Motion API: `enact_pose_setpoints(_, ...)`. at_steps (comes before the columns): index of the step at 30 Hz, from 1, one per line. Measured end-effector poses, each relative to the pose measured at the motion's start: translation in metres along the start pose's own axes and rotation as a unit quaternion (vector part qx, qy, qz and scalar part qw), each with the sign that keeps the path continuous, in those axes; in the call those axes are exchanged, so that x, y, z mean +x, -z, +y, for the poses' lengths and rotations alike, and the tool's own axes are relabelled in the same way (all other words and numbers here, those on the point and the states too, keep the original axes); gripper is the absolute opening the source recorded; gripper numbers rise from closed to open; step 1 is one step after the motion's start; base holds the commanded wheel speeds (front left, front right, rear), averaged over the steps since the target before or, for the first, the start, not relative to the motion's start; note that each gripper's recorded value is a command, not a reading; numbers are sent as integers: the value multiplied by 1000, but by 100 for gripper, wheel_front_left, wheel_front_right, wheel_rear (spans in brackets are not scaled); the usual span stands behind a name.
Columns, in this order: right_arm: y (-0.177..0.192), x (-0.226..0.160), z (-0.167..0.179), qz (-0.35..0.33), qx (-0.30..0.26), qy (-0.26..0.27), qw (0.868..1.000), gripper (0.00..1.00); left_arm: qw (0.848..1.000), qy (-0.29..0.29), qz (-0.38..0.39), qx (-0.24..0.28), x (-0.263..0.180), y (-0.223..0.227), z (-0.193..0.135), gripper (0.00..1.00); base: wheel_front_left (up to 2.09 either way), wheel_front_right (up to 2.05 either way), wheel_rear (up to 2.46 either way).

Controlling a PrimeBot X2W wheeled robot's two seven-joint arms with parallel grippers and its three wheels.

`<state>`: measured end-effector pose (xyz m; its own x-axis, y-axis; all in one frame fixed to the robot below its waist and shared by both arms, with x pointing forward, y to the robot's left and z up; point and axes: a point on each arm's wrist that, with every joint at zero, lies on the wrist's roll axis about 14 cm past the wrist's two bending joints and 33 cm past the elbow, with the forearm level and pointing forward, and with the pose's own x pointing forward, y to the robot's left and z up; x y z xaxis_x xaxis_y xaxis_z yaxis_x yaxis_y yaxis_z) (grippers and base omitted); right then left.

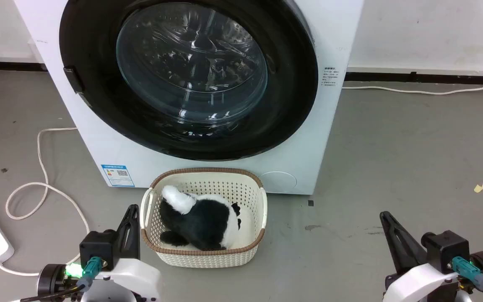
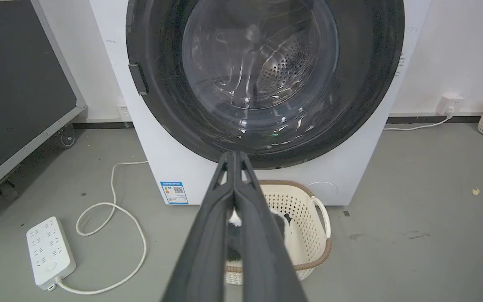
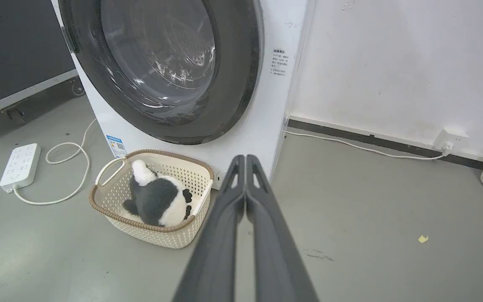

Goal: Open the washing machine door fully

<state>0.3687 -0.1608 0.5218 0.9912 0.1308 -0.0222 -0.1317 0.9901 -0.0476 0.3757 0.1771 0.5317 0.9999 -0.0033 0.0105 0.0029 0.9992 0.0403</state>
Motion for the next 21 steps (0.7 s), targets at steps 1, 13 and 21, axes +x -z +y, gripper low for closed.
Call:
enact_pose_setpoints(1,0,0,0,0,0,0,1000,0,1000,0,0,0,0,0,0,0,0,0,0)
enact_pose_setpoints(13,0,0,0,0,0,0,1000,0,1000,0,0,0,0,0,0,0,0,0,0)
enact_pose_setpoints(21,0,0,0,0,0,0,1000,0,1000,0,0,0,0,0,0,0,0,0,0)
